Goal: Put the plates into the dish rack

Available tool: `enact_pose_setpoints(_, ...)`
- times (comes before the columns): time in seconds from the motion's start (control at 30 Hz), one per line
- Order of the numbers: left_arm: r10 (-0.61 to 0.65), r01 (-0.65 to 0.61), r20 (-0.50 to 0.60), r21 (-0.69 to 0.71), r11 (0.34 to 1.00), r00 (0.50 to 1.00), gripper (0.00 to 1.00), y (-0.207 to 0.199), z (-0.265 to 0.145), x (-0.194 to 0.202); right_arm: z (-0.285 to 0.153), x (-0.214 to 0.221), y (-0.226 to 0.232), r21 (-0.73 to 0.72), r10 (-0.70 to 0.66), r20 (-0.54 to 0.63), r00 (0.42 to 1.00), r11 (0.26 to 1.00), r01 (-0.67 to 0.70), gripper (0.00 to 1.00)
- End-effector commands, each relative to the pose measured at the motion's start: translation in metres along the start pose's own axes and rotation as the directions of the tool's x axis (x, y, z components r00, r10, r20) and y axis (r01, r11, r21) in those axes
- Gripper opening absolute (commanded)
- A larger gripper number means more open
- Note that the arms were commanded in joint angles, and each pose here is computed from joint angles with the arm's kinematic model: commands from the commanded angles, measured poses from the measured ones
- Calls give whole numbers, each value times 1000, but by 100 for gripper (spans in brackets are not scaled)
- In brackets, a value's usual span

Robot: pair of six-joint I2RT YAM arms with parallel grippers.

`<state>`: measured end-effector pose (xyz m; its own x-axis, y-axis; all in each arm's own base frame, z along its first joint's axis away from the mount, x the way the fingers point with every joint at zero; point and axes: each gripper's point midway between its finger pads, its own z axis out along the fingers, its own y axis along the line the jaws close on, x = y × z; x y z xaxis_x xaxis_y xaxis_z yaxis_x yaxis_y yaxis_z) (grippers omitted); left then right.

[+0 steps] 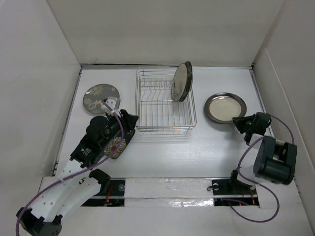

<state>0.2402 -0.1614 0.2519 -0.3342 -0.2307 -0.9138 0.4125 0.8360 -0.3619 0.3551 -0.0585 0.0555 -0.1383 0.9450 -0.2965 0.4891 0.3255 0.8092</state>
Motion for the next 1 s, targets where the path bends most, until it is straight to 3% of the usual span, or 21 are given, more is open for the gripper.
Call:
enact_pose_setpoints(0.0,12,-14,60,26,1000,998,32,-9,-2,-24,-29,-48,78,-111,-79,247,966,988,109,0)
enact_pose_setpoints(0.03,11,-12,60,22,1000,998,32,-8,-2,-24,-53,-65,101,-88,-131,355,926,981,172,0)
enact_pose_setpoints(0.07,12,-13,58,20,1000,998,32,-7,-1,-23,-66,-59,130,-110,-172,388,905,967,231,0)
enact_pose_setpoints(0.1,12,-13,53,18,1000,999,32,-7,-1,-21,-92,-74,178,-158,-183,472,863,945,287,0)
enact_pose_setpoints(0.13,11,-12,56,19,1000,998,32,-7,-1,-22,-118,-86,197,-116,-224,561,797,932,343,0)
enact_pose_setpoints(0.2,11,-12,55,17,1000,998,32,-7,-1,-22,-146,-73,249,-150,-261,598,758,893,425,0)
enact_pose_setpoints(0.23,11,-12,56,16,1000,998,32,-6,-1,-22,-179,-81,292,-176,-266,655,707,856,486,0)
enact_pose_setpoints(0.3,9,-10,54,15,1000,998,32,-7,-1,-22,-189,-56,329,-167,-324,650,687,822,545,0)
enact_pose_setpoints(0.4,5,-5,56,2,1000,998,32,-4,-1,-22,-199,-40,380,-72,-434,673,599,768,637,0)
enact_pose_setpoints(0.43,3,-3,58,-1,1000,998,32,-4,-1,-22,-195,-11,390,-43,-531,630,566,704,709,0)
enact_pose_setpoints(0.47,-6,7,60,-14,1000,998,32,0,0,-23,-218,-18,420,-51,-499,663,558,713,699,0)
enact_pose_setpoints(0.5,-20,24,74,-54,998,997,32,6,1,-25,-189,17,421,43,-629,602,493,642,766,0)
enact_pose_setpoints(0.53,-20,25,76,-65,998,997,32,8,1,-26,-184,34,433,45,-663,585,467,601,798,0)
enact_pose_setpoints(0.63,-63,75,102,-120,990,993,32,18,0,-30,-171,57,461,171,-727,573,378,557,812,0)
enact_pose_setpoints(0.7,-82,98,114,-143,985,990,31,21,0,-31,-183,64,482,185,-727,584,361,552,813,0)
enact_pose_setpoints(0.73,-84,103,120,-158,982,989,31,24,0,-33,-156,80,480,236,-775,549,312,502,832,0)
enact_pose_setpoints(0.97,-84,111,143,-195,975,986,28,29,-4,-40,-127,116,485,307,-816,525,242,447,840,0)
